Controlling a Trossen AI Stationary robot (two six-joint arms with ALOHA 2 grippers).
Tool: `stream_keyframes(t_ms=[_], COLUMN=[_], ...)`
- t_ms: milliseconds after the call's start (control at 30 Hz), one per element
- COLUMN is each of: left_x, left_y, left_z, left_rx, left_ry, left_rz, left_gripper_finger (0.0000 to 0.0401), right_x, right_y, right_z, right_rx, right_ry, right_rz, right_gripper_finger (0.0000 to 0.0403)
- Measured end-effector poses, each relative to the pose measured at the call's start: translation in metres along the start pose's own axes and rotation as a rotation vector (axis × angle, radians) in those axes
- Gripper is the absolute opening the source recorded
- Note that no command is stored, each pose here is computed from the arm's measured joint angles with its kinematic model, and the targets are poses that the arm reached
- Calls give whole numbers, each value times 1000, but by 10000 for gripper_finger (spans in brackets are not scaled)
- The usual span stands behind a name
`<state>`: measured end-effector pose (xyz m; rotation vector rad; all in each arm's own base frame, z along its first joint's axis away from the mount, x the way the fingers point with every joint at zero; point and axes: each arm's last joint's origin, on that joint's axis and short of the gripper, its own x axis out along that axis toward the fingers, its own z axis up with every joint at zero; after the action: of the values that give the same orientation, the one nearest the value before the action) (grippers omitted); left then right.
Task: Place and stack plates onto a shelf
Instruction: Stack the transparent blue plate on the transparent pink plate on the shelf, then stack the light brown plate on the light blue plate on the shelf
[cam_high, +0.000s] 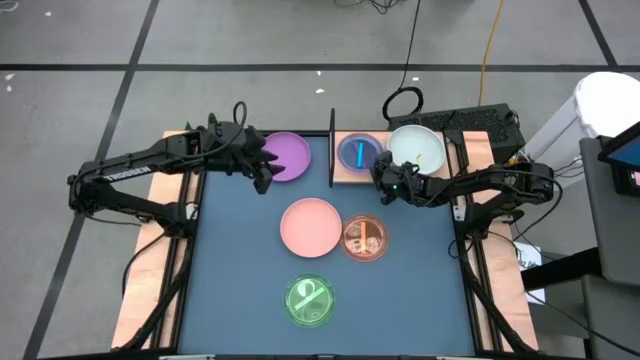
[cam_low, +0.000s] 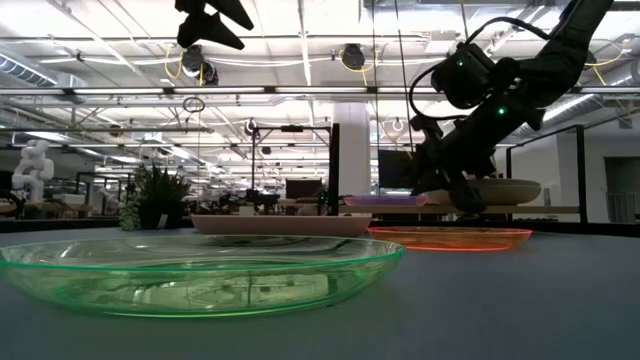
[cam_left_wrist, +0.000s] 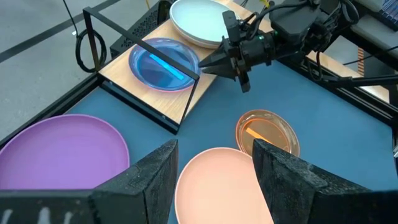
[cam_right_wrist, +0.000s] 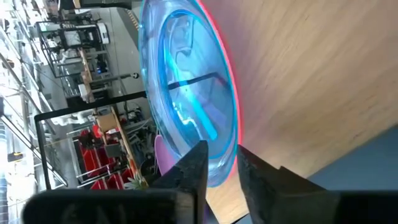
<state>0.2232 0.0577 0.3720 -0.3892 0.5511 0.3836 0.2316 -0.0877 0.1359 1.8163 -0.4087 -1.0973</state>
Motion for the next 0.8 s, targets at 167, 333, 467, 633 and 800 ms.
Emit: stream_keyframes(t_ms=[167, 333, 467, 633, 800], left_x=[0, 0, 0, -1, -1], left_y=[0, 1, 3, 4, 4], left_z=[0, -3, -7, -12, -13], left_rx=[0, -1, 0, 13, 26], left_ry=[2, 28, 74, 123, 143], left_rz=[1, 10, 26, 43, 37], left_gripper_finger=[209, 209, 209, 209, 209], right_x=[0, -10, -23, -43, -63], right_y=[3, 11, 20, 30, 35], right_z=[-2, -4, -4, -4, -9], right_rx=[17, 9, -31, -129, -220], right_ry=[15, 44, 62, 98, 158], right_rz=[27, 56, 80, 118, 157], right_gripper_finger=[101, 111, 111, 111, 112])
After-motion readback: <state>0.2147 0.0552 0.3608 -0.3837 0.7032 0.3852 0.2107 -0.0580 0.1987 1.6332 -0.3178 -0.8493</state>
